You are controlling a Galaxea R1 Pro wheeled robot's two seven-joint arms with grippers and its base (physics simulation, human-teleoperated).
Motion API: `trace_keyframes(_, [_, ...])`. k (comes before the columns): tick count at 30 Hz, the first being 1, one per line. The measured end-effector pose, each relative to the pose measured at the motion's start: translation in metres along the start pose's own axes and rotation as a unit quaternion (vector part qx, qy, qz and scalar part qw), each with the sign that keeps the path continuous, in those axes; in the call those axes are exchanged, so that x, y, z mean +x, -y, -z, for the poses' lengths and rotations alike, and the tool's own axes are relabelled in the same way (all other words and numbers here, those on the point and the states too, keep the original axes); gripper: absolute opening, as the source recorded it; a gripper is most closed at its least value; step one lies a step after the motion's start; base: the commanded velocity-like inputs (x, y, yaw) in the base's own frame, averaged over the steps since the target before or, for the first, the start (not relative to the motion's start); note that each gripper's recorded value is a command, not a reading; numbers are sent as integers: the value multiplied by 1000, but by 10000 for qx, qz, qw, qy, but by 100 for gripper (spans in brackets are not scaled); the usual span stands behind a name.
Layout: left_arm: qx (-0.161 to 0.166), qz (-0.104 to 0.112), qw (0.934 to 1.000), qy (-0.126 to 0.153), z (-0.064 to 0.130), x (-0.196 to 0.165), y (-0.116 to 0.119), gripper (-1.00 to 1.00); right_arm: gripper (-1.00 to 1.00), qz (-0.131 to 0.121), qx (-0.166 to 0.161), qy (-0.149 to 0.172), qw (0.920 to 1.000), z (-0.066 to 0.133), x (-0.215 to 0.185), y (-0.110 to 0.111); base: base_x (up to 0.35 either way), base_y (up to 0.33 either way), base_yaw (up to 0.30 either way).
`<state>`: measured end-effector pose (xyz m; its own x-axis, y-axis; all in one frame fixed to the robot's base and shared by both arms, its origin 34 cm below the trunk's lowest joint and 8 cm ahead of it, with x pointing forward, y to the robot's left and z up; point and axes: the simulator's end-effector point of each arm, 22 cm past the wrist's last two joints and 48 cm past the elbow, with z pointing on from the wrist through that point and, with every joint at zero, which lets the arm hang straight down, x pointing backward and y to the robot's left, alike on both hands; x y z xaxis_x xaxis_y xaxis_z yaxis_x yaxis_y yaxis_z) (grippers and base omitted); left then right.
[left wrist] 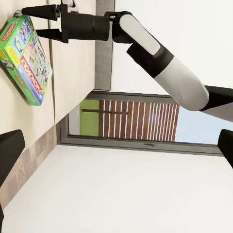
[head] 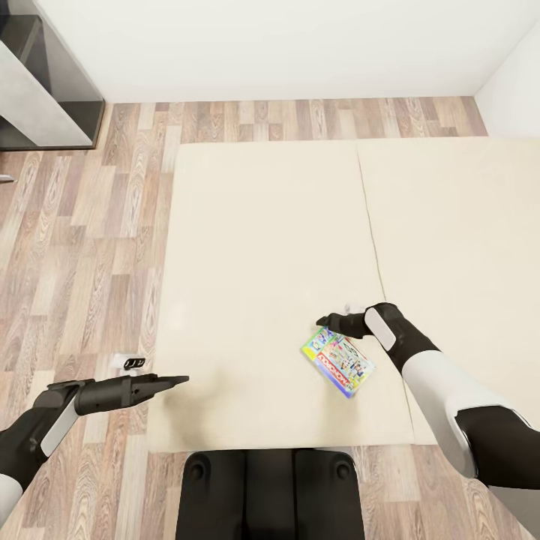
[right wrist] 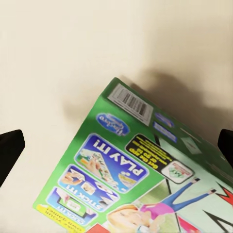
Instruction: Put all the toys in the child's room - the three board games (two on the bed and one on the table), the two jigsaw puzzles on the table, and the tennis ball on the table - inside the toy box on the table in the child's room.
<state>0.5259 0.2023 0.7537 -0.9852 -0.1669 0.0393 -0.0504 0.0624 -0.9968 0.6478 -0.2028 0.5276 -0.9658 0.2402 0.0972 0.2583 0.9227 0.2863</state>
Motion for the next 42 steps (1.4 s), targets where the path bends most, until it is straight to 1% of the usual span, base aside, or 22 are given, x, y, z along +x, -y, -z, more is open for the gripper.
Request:
trace_keyframes(11, [0,0,10000,0,0,0,0,100,100,81,-297,-24,9995,-1,2,-17,0,0,0])
trace_keyframes(17, [-6,-1,10000,-2,0,0,0,100,100,181,-441,-63,9988,-1,5,-27,0,0,0])
trace_keyframes(22, [-11,-4,10000,2,1,0,0,100,100,267,-441,-93,9986,-2,7,-29,0,0,0])
trace_keyframes(27, [-14,-5,10000,3,1,-1,0,100,100,283,-460,-132,9985,-2,9,-32,0,0,0])
trace_keyframes(32, [-19,-6,10000,2,2,-1,0,100,100,278,-516,-286,9979,-3,17,-40,0,0,0])
trace_keyframes(35, [-37,-10,10000,-3,3,-1,-1,100,100,284,-602,-452,9968,-5,27,-53,0,0,0])
trace_keyframes(39, [-48,-12,10000,-7,4,-1,-1,100,100,317,-694,-568,9955,-7,34,-68,0,0,0])
trace_keyframes(42, [-50,-12,10000,-7,5,-1,-1,100,100,337,-719,-616,9949,-8,38,-72,0,0,0])
